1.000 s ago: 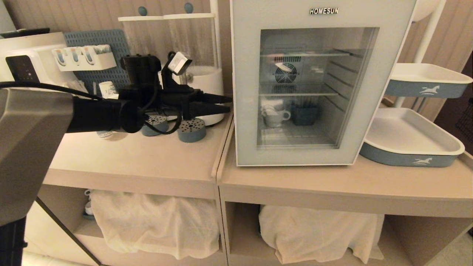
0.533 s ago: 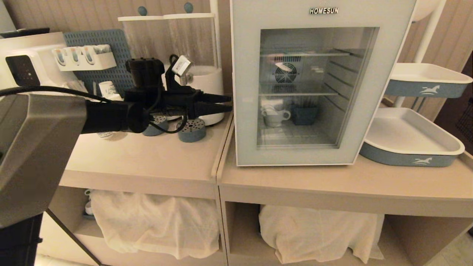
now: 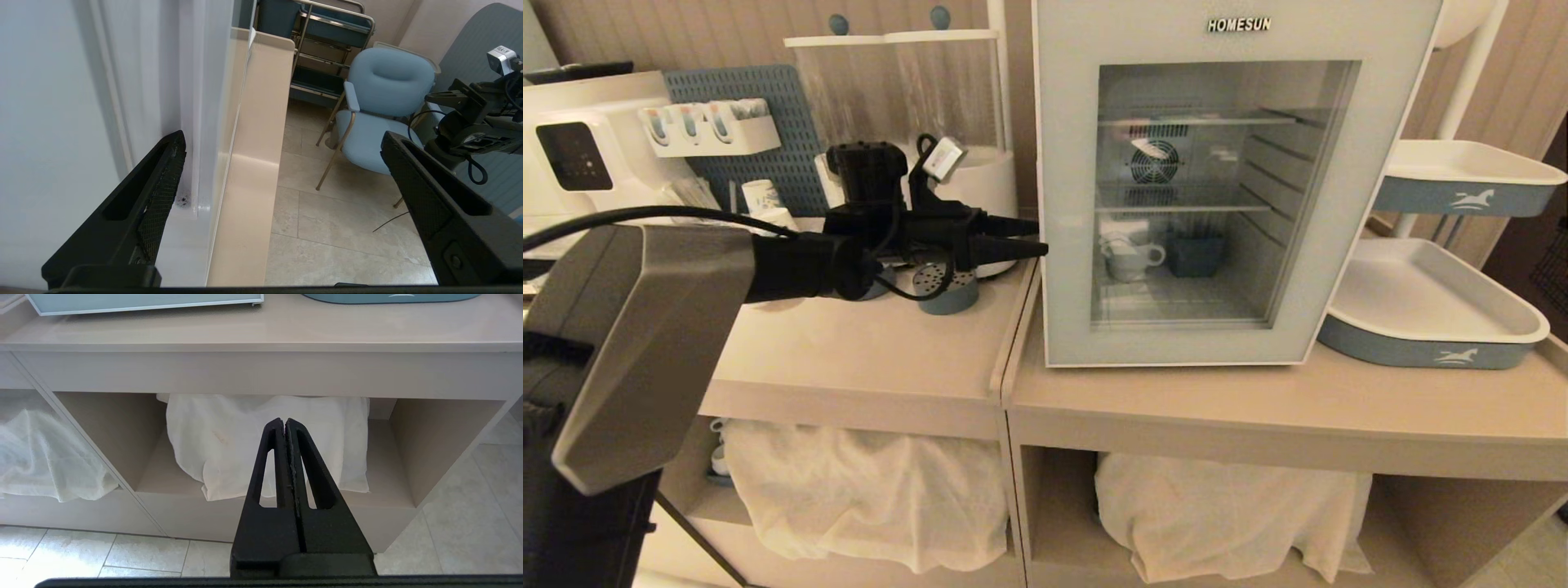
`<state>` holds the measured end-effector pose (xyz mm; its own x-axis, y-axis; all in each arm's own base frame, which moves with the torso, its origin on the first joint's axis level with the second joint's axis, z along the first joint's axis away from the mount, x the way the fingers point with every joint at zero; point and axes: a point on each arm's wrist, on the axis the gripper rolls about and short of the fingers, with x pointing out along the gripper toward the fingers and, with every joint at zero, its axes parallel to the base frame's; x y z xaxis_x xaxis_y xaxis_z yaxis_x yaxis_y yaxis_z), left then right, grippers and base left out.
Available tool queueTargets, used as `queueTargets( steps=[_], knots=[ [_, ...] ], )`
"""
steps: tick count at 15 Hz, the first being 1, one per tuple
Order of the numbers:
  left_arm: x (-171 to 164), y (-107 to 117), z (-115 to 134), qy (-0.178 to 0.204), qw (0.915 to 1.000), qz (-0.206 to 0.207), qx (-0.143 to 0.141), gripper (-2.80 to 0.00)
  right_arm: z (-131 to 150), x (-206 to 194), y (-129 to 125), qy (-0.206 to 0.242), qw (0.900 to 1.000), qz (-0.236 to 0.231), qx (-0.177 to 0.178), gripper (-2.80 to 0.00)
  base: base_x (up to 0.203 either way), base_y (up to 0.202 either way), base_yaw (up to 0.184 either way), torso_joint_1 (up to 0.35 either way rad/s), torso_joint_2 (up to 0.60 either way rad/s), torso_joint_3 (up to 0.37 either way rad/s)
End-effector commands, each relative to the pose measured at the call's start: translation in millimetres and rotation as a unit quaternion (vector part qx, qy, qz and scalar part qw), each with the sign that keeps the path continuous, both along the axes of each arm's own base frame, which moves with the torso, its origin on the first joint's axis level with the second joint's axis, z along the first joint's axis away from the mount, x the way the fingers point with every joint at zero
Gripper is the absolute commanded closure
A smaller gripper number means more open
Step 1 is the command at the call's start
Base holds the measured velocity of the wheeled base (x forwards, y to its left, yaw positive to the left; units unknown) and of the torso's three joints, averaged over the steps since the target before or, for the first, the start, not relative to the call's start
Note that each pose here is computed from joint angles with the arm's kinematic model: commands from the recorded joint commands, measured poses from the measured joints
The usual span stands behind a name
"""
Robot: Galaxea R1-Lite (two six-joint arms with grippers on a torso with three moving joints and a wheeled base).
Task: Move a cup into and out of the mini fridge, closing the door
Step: Open the freezer door
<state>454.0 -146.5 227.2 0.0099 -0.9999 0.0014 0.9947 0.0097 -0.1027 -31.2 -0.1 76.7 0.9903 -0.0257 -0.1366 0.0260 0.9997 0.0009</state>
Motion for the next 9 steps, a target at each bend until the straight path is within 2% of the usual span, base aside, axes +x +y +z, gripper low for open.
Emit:
queueTargets(
  steps=[1,9],
  knots=[
    [1.5,-4.8,-5.2,0.005,1.0000,-0.007,0.001,-2.80,-0.1,0.1,0.0,0.001,1.000,0.001,0.000,0.00,0.000,0.000,0.000,0.000,0.00,0.000],
    [-21.4,-14.9,15.6,0.021,0.9993,-0.030,-0.002,-2.80,-0.2,0.1,0.0,0.002,1.000,0.001,0.000,0.00,0.000,0.000,0.000,0.000,0.00,0.000]
  ],
)
